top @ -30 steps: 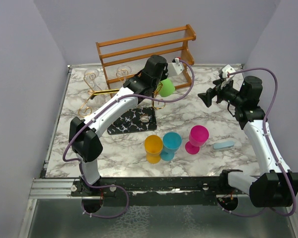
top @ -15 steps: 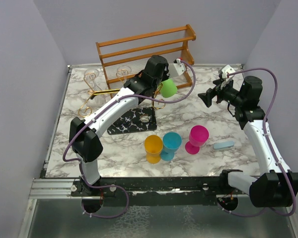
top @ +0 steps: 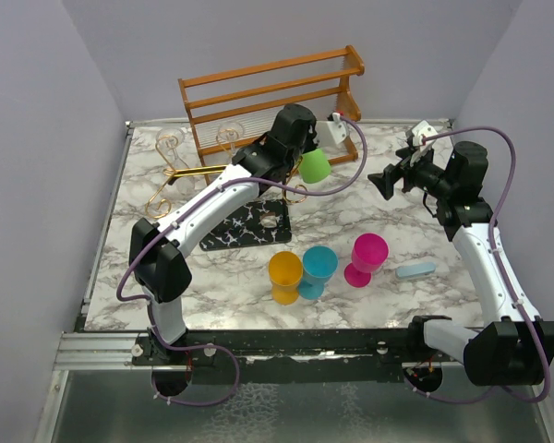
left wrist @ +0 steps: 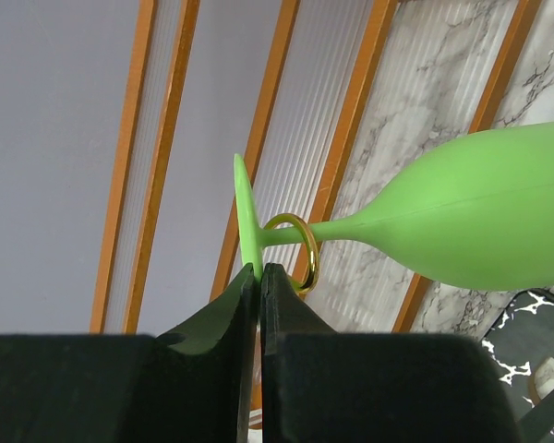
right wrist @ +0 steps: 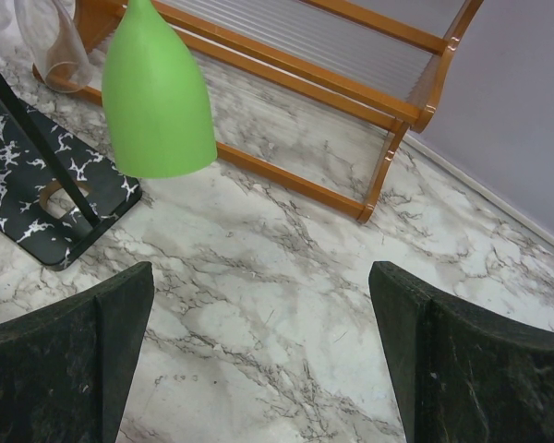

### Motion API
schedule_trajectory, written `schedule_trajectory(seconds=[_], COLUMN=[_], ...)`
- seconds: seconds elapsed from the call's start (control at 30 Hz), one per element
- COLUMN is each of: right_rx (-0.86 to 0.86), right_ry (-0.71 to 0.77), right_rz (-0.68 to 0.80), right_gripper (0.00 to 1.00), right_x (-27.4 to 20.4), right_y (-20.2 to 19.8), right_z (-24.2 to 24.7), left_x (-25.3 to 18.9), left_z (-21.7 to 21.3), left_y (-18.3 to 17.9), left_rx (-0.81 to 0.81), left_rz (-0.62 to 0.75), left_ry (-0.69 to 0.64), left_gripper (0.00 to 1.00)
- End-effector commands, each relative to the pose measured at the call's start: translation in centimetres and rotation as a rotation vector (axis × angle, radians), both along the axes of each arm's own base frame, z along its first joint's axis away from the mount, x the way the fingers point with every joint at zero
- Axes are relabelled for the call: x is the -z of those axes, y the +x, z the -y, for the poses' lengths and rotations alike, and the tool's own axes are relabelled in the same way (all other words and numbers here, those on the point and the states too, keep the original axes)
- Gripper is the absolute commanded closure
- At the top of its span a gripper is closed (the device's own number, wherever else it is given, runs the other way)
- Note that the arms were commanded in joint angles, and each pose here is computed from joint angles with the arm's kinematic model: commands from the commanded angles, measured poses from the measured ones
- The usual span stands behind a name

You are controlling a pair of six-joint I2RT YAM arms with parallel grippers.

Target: Place the wine glass upside down on the wine glass rack

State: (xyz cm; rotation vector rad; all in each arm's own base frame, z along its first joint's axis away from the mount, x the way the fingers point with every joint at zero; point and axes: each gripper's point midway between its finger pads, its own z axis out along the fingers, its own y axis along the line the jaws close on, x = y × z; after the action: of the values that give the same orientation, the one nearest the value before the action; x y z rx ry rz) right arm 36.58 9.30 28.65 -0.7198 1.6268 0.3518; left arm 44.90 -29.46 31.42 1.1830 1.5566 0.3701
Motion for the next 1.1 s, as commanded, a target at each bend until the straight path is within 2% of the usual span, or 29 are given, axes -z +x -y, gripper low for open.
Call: schedule_trajectory(seconds=[0.0,0.33,0.57,0.83,1.07], right_rx=[0.004,0.004,0.002,-0.002,-0.003], right_ry=[-0.006,-0.001,-0.001,0.002,0.003], right_rz=[0.024,0.023,0.023,0.019,0.016], right_gripper=[0.0,0.0,0.01,0.01,0.0], right_x=[-0.3,-0.3,-0.3,-0.2,-0.1], right_y=[0.0,0.0,0.0,0.0,0.0], right_z=[0.2,0.3,0.3,0.2,0.2], left_x=[-1.8,-1.4,-1.0,-1.5,-1.6], left_z=[1.0,1.2,1.3,1.6,2.0], left_y=[-1.3,-2.0,-2.3,-3.0,-3.9], left_rx=[0.061,0.089,0.099,0.124,0.159], left_rz=[0.022,-0.006,-0.024,-0.047,-0.08], left_ry=[-0.035,-0.023,-0.019,-0.059,-0.092], left_gripper=[0.94,0.84,0.82,0.79,0.73])
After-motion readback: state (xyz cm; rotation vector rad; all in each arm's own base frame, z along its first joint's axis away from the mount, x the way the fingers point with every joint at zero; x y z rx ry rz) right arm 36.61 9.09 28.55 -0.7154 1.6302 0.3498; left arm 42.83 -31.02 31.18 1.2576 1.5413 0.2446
